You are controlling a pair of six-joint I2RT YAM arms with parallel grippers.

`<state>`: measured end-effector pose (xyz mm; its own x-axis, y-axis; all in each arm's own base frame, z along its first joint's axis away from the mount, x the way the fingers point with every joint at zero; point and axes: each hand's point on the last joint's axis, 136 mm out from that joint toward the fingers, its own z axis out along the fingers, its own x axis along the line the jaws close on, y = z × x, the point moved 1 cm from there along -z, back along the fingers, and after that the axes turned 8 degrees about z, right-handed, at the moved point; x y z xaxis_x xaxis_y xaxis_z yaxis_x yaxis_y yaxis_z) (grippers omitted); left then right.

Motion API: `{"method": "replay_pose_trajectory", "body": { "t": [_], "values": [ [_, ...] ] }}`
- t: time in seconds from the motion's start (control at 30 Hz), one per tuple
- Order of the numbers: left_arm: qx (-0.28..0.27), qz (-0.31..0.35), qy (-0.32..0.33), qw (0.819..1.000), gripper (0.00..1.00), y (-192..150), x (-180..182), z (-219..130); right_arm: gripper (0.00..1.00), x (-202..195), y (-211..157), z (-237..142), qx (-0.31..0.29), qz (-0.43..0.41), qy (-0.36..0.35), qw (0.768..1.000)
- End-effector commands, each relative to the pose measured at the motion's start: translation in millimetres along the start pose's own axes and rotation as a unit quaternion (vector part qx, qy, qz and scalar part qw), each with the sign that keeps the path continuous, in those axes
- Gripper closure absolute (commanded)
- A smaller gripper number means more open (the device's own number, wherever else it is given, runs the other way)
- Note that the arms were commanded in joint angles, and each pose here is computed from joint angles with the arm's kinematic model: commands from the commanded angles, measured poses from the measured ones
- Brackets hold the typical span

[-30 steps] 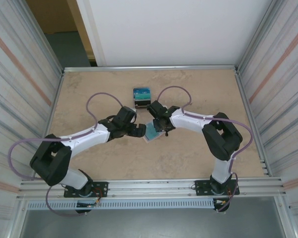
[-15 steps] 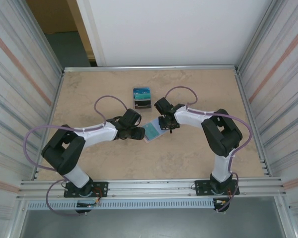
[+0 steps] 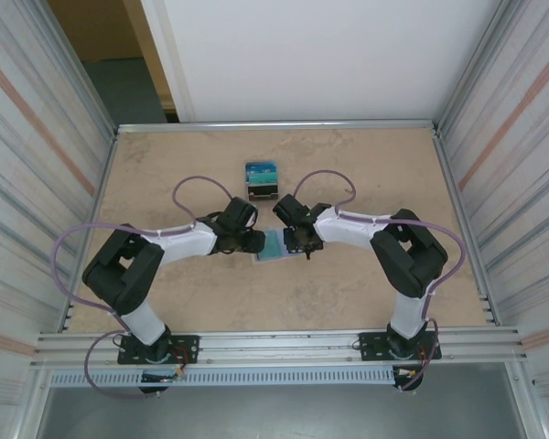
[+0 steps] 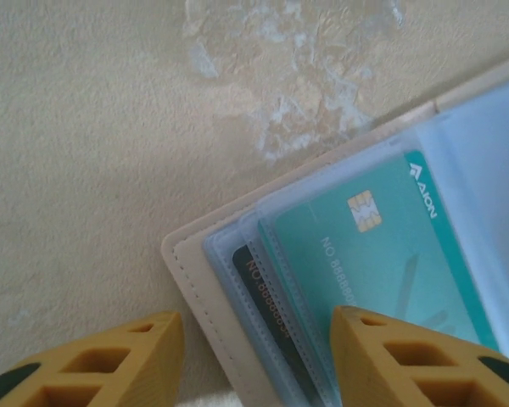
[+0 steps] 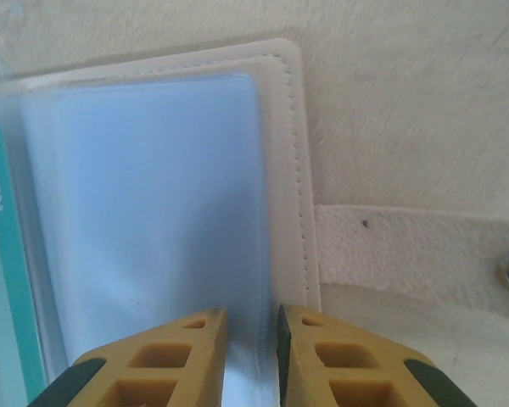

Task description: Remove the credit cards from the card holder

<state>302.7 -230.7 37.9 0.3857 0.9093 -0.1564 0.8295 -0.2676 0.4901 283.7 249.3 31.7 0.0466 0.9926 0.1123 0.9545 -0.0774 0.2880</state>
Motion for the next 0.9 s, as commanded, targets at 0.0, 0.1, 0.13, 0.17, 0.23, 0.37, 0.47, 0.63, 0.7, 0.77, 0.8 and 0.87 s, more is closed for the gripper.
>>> {"method": "replay_pose_trajectory", "body": {
  "t": [0.0, 0.1, 0.13, 0.17, 0.23, 0.37, 0.47, 0.63, 0.7, 0.77, 0.8, 0.87],
  "values": [
    [-0.008, -0.002, -0.01, 1.0, 0.52, 12.2, 0.5, 5.8, 0.77, -12.8, -11.9, -8.2, 0.017, 0.03, -0.013, 0.999],
    [-0.011, 0.002, -0.012, 1.0, 0.54, 15.9, -0.9, 3.8, 0.77, -12.8, -8.0, -16.4, 0.007, 0.036, -0.007, 0.999],
    [-0.012, 0.002, -0.013, 1.0, 0.54, 16.5, -1.4, 1.8, 0.76, -13.6, -5.3, -20.6, 0.001, 0.037, -0.006, 0.999],
    [-0.013, 0.002, -0.014, 1.0, 0.54, 16.7, -1.7, -0.4, 0.75, -13.8, -3.9, -24.3, -0.004, 0.036, -0.005, 0.999],
    [-0.02, 0.0, -0.015, 1.0, 0.52, 17.0, -1.9, -6.6, 0.74, -15.3, 2.7, -34.6, -0.018, 0.037, -0.001, 0.999],
    [-0.029, -0.01, -0.006, 1.0, 0.48, 13.3, 3.0, -18.7, 0.72, -12.9, 16.4, -56.8, -0.053, 0.04, 0.022, 0.998],
    [-0.038, -0.015, -0.006, 0.999, 0.48, 10.6, 4.7, -25.6, 0.74, -3.3, 23.8, -68.7, -0.069, 0.046, 0.067, 0.994],
    [-0.035, -0.02, -0.011, 0.999, 0.5, 5.6, 4.0, -21.0, 0.78, 23.5, 30.5, -68.8, -0.038, 0.069, 0.199, 0.977],
    [-0.029, -0.02, -0.018, 0.999, 0.51, 4.2, 1.3, -16.8, 0.79, 30.9, 31.5, -64.8, -0.021, 0.077, 0.239, 0.968],
    [-0.026, -0.02, -0.022, 0.999, 0.53, 3.7, -0.5, -13.6, 0.8, 38.3, 30.0, -61.2, -0.008, 0.075, 0.265, 0.961],
    [-0.025, -0.02, -0.022, 0.999, 0.53, 3.0, -1.0, -12.0, 0.8, 42.3, 28.6, -59.3, -0.002, 0.071, 0.275, 0.959],
    [-0.025, -0.02, -0.022, 0.999, 0.55, 2.7, -1.6, -10.0, 0.79, 45.8, 25.8, -53.2, 0.006, 0.068, 0.28, 0.958]
  ]
}}
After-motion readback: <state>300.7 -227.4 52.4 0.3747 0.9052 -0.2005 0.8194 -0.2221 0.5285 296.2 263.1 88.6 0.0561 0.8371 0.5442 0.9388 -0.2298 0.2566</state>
